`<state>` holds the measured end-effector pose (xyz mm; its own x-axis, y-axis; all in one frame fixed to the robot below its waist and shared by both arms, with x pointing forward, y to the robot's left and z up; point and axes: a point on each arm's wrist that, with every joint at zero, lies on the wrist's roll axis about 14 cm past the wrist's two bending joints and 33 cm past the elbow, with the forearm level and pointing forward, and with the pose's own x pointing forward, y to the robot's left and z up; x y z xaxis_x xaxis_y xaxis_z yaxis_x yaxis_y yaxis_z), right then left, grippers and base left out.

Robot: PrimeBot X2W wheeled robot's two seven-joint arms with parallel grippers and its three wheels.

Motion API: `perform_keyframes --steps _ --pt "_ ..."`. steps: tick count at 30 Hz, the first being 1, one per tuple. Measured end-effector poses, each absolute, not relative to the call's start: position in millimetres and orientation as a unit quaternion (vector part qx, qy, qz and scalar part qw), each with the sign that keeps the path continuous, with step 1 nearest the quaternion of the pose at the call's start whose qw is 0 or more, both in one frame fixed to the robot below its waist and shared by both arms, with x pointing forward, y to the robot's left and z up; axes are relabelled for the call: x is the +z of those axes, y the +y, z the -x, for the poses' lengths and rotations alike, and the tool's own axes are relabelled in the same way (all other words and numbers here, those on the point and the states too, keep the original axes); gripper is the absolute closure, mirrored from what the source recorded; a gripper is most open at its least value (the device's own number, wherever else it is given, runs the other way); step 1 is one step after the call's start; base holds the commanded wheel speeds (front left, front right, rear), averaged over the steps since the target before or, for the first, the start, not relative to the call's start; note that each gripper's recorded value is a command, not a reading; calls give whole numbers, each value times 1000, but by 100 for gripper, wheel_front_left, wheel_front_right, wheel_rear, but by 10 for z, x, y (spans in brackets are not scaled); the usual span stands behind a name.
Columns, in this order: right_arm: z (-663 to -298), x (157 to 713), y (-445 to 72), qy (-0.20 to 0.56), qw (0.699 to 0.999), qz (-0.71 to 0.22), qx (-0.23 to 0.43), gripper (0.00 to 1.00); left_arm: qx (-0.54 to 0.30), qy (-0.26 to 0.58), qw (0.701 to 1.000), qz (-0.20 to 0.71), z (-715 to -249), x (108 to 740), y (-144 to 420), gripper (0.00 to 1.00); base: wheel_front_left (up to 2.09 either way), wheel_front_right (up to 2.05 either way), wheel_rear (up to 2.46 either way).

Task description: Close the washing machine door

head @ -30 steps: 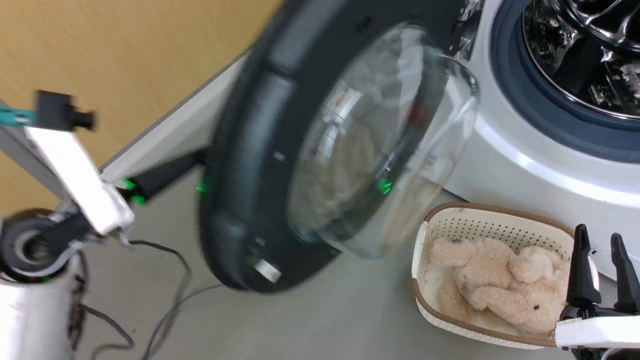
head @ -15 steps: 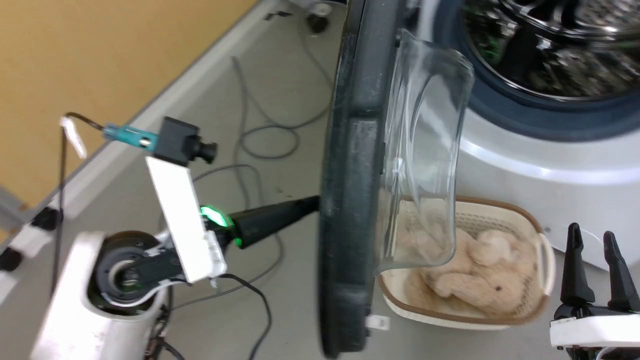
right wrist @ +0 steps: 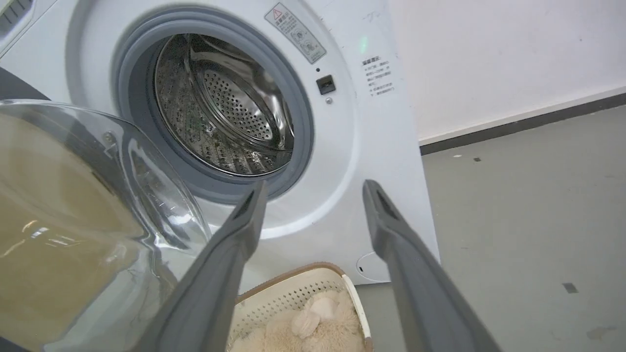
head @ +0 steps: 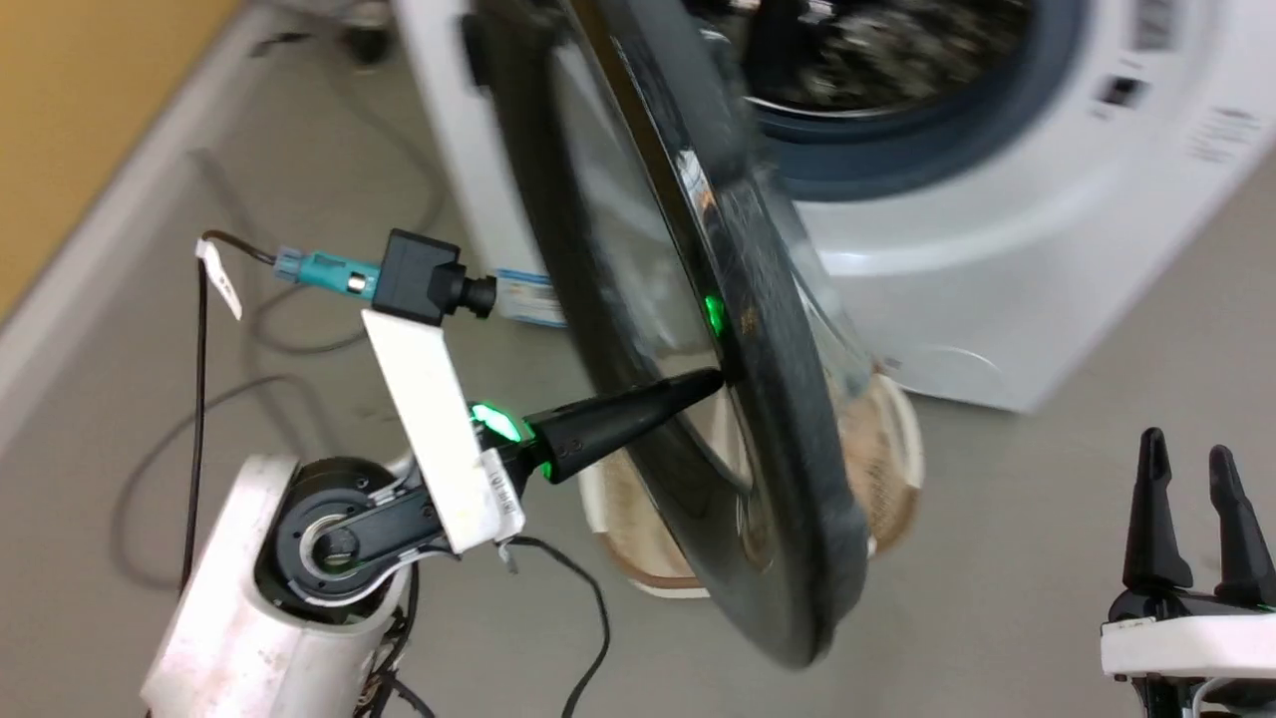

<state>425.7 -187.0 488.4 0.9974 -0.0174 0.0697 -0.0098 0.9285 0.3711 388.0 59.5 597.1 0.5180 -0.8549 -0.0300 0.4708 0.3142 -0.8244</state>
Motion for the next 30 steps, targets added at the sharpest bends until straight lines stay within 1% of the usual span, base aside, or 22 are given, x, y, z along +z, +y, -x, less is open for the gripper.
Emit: perform_keyframes --steps 5,11,12,16,18,20,24,25,30 --pt "-4081 4869 -2245 -40 981 -184 -55 0 -456 240 749 416 -4070 5955 250 100 0 0 0" --pt "-3903 4881 -2613 -48 976 -180 -109 0 -472 233 736 426 -4332 5922 -107 100 0 0 0" --pt "-3807 4866 -2760 -47 974 -176 -132 0 -475 234 731 430 -4433 5858 -265 100 0 0 0" --pt "-3701 4845 -2898 -44 972 -172 -155 0 -474 237 726 438 -4522 5755 -437 100 0 0 0" --pt "-3668 4838 -2938 -43 971 -169 -162 0 -464 232 731 442 -4572 5699 -472 100 0 0 0" --pt "-3651 4861 -2955 -46 971 -169 -164 0 -444 217 763 418 -4623 5606 -439 100 0 0 0" --pt "-3671 4927 -2907 -55 972 -168 -154 0 -418 180 803 386 -4629 5562 -342 100 0 0 0" --pt "-3688 4977 -2874 -61 973 -165 -147 0 -401 153 825 368 -4636 5552 -249 100 0 0 0" --pt "-3748 5190 -2756 -88 979 -143 -120 0 -328 57 893 302 -4729 5507 197 100 0 0 0"
